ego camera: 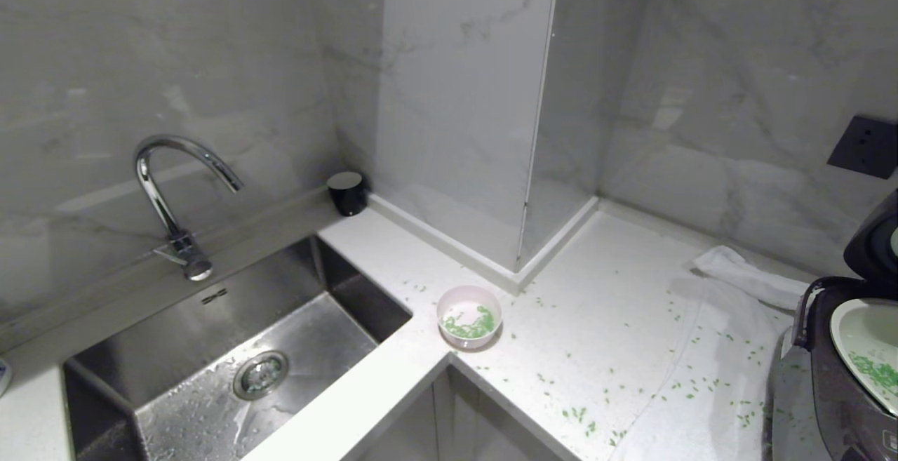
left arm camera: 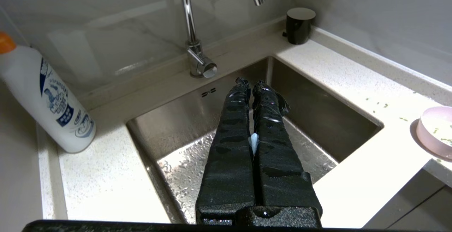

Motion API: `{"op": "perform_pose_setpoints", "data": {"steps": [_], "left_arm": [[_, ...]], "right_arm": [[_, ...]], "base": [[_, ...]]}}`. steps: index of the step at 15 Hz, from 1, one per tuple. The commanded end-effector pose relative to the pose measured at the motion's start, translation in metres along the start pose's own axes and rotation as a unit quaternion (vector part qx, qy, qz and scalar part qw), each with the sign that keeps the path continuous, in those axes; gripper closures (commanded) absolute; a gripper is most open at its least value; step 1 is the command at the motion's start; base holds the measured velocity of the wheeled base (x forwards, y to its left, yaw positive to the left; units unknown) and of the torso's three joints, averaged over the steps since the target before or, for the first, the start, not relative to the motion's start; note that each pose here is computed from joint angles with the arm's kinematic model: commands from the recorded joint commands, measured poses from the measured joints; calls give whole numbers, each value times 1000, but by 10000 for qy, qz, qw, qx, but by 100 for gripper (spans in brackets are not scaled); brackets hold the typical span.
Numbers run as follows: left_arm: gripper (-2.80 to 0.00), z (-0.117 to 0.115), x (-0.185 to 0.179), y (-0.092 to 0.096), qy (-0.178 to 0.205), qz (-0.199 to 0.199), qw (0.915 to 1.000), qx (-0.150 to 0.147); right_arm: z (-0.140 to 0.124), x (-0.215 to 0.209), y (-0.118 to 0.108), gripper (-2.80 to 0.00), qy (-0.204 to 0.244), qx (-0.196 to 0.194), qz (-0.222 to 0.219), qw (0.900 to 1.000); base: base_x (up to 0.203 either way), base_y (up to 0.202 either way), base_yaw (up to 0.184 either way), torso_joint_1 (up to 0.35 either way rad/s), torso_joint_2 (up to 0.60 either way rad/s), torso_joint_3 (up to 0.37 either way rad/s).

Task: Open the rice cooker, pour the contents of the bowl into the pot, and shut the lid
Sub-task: Pour the water from the bowl into the rice cooker

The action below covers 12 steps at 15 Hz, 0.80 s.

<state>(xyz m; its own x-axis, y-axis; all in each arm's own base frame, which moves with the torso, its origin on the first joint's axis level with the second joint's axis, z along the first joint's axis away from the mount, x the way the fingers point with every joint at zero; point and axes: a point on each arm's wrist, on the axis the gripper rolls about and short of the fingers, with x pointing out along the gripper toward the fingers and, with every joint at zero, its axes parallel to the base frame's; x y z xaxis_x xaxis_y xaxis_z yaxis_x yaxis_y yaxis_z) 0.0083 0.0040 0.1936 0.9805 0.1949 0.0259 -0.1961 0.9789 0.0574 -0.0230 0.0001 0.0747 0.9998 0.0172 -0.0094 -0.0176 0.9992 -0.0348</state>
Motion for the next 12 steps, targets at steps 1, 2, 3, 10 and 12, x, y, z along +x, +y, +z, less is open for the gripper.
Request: {"op": "perform_pose_setpoints", "data": {"steps": [1,2,3,10,12], "left_arm": [[0,-18,-20,2,-312,39,9995,-49],[0,-23,-23,2,-290,66,9995,-41],[0,-27,-25,2,-314,88,9995,-28],[0,-84,-36,-1,-366,-517,9979,160],[0,-99,-35,-2,-225,-611,9977,186]], "right_arm": [[0,0,0,0,7,-2,6,10000],[0,0,0,0,7,-2,6,10000],[0,0,0,0,7,-2,6,10000],[0,0,0,0,7,-2,6,10000],[0,0,0,0,7,-2,6,10000]], "base": [[0,0,0,0,0,0],[0,0,0,0,0,0],[0,0,0,0,0,0],[0,0,0,0,0,0],[0,0,0,0,0,0]]}}
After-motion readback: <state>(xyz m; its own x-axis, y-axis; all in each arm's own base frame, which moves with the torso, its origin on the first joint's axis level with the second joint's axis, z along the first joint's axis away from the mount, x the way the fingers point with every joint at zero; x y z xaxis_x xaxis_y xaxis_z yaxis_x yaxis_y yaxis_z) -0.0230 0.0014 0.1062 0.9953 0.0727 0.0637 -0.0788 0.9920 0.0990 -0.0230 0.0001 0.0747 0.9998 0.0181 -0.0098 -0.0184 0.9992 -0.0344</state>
